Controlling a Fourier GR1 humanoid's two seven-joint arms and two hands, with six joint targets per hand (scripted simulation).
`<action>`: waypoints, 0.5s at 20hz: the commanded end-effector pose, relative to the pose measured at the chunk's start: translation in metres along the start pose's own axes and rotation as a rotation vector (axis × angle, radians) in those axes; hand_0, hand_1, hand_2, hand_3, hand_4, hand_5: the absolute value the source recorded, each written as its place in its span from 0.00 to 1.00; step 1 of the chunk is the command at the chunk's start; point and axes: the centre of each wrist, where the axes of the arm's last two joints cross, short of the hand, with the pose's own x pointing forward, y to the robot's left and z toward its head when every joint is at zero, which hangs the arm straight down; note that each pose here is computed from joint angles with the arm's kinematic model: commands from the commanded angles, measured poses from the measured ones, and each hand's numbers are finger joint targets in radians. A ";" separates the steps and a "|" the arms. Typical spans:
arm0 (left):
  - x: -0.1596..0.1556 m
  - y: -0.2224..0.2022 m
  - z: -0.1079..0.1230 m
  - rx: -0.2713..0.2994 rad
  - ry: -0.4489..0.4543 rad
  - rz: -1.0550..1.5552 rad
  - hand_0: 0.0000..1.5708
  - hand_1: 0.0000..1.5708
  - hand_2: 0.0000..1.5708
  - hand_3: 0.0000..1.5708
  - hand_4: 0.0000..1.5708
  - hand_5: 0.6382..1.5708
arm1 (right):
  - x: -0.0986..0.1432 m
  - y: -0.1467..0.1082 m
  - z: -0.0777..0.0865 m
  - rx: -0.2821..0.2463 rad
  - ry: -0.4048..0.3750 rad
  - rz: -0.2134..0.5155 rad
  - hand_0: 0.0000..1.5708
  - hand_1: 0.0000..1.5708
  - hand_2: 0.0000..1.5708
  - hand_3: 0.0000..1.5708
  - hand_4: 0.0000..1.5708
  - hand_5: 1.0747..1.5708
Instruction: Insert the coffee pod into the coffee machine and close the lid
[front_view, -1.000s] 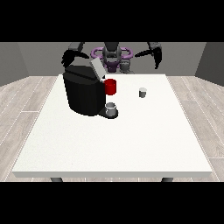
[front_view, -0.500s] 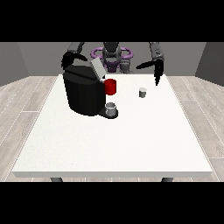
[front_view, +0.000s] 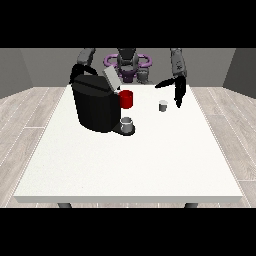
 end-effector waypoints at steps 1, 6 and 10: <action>-0.012 -0.019 -0.002 -0.047 0.069 -0.080 0.00 0.00 0.00 0.00 0.00 1.00 | -0.007 0.001 0.006 -0.011 0.073 0.041 0.00 0.00 0.00 0.00 0.27 1.00; -0.008 0.002 -0.011 -0.043 0.065 -0.152 0.07 0.07 0.32 0.00 0.00 1.00 | -0.015 -0.017 -0.001 -0.018 0.073 0.029 0.00 0.00 0.00 0.00 0.26 1.00; -0.040 -0.025 -0.002 -0.032 0.151 -0.156 0.44 0.44 0.50 0.27 0.00 1.00 | -0.015 0.003 0.005 -0.008 0.069 0.043 0.00 0.00 0.00 0.00 0.27 1.00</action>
